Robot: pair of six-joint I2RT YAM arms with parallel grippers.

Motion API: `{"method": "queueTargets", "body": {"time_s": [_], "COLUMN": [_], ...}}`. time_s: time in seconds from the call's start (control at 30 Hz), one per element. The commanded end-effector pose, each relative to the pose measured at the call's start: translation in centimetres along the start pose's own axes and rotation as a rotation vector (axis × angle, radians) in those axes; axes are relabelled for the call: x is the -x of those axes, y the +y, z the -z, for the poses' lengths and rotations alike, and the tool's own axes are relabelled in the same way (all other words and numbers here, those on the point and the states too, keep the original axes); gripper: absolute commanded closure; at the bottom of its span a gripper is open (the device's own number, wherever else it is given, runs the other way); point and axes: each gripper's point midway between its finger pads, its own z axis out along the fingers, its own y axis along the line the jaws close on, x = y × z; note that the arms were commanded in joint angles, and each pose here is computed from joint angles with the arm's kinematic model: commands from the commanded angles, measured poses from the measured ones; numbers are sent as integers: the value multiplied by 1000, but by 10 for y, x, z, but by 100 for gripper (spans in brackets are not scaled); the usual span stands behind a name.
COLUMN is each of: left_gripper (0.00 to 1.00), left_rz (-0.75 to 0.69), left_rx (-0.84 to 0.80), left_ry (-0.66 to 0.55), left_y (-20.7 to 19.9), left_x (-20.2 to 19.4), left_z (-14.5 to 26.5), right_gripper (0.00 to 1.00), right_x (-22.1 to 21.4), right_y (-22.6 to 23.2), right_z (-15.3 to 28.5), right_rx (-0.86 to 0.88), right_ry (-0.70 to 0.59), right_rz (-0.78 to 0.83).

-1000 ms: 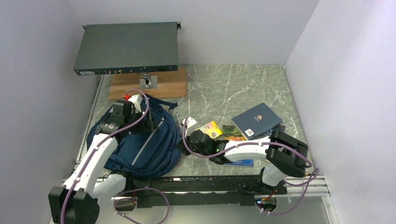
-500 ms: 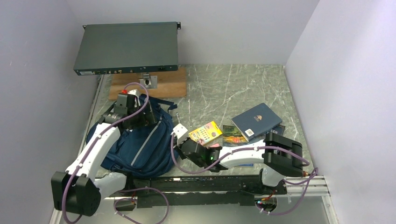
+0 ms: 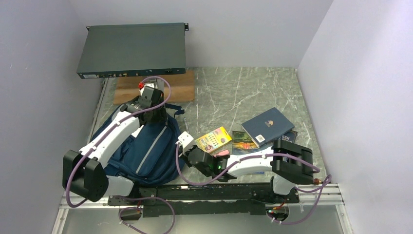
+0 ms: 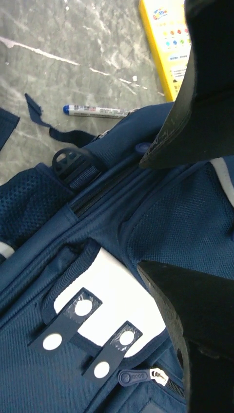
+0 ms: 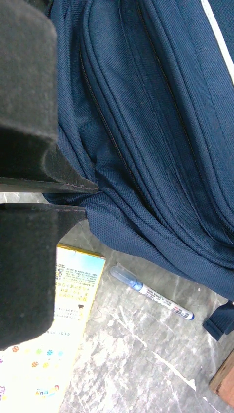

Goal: Pack the student bag
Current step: Unzip the student bag at the center of the board.

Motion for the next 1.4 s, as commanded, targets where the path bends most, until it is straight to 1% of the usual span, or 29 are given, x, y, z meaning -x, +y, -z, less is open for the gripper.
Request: {"method": "queueTargets", "body": {"time_s": [0.0, 0.13, 0.17, 0.27, 0.3, 0.33, 0.37, 0.4, 0.43, 0.47, 0.5, 0.53, 0.57, 0.6, 0.7, 0.77, 0.87, 0.93, 1.0, 1.07, 1.1, 1.23, 1.27, 1.3, 1.37], "left_gripper": [28, 33, 32, 28, 29, 32, 38, 47, 61, 84, 98, 100, 100, 100, 100, 100, 100, 100, 100, 100, 100, 100, 98, 91, 69], "left_rz": [10, -21, -28, -48, -52, -56, -61, -65, -64, -62, -57, -57, -65, -66, -74, -69, -66, -59, -49, -35, -28, 6, 8, 10, 14], "left_rx": [48, 57, 43, 11, -6, -25, -46, -66, -85, -92, -95, -97, -105, -120, -196, -257, -336, -366, -388, -390, -376, -288, -265, -247, -224], "left_ry": [-59, -32, -21, 13, 21, 22, 17, 4, -15, -36, -58, -85, -111, -136, -236, -299, -383, -428, -458, -467, -452, -349, -326, -309, -289], "left_y": [6, 6, 4, -2, -5, -7, -9, -10, -11, -10, -8, -5, -4, -3, -7, -11, -14, -14, -13, -12, -10, -1, 2, 4, 7], "left_x": [15, 9, 6, -2, -5, -6, -8, -8, -6, -5, -2, 1, 5, 8, 17, 21, 22, 22, 21, 20, 18, 14, 12, 11, 9], "left_z": [2, -7, -9, -14, -15, -15, -15, -13, -10, -6, -2, 4, 9, 14, 30, 41, 55, 62, 67, 67, 65, 60, 58, 58, 59], "right_gripper": [100, 100, 100, 100, 100, 100, 100, 100, 100, 100, 100, 100, 100, 97, 81, 65, 54, 49, 40, 39, 39, 39, 40, 40, 43], "right_x": [45, 44, 45, 46, 46, 46, 45, 44, 44, 43, 43, 42, 43, 43, 45, 47, 55, 65, 80, 93, 97, 121, 124, 127, 128], "right_y": [6, 7, 7, 8, 7, 8, 8, 9, 10, 11, 12, 13, 14, 15, 14, 12, 5, 1, -3, -8, -10, -24, -28, -32, -37], "right_z": [-1, 1, 2, 3, 3, 2, 1, 1, 1, 1, 2, 3, 4, 6, 10, 13, 18, 26, 32, 34, 34, 22, 16, 10, -5], "right_rx": [-7, -13, -15, -16, -19, -20, -21, -21, -19, -12, -6, 1, 10, 20, 20, 36, 75, 128, 197, 258, 278, 335, 328, 316, 300], "right_ry": [-137, -134, -136, -145, -146, -145, -141, -136, -134, -131, -130, -128, -128, -127, -112, -99, -78, -73, -83, -65, -49, -33, -31, -28, -6], "right_rz": [4, 18, 20, 28, 30, 33, 36, 36, 30, 24, 15, 7, -4, -13, -55, -91, -184, -246, -303, -377, -413, -556, -595, -638, -737]}}
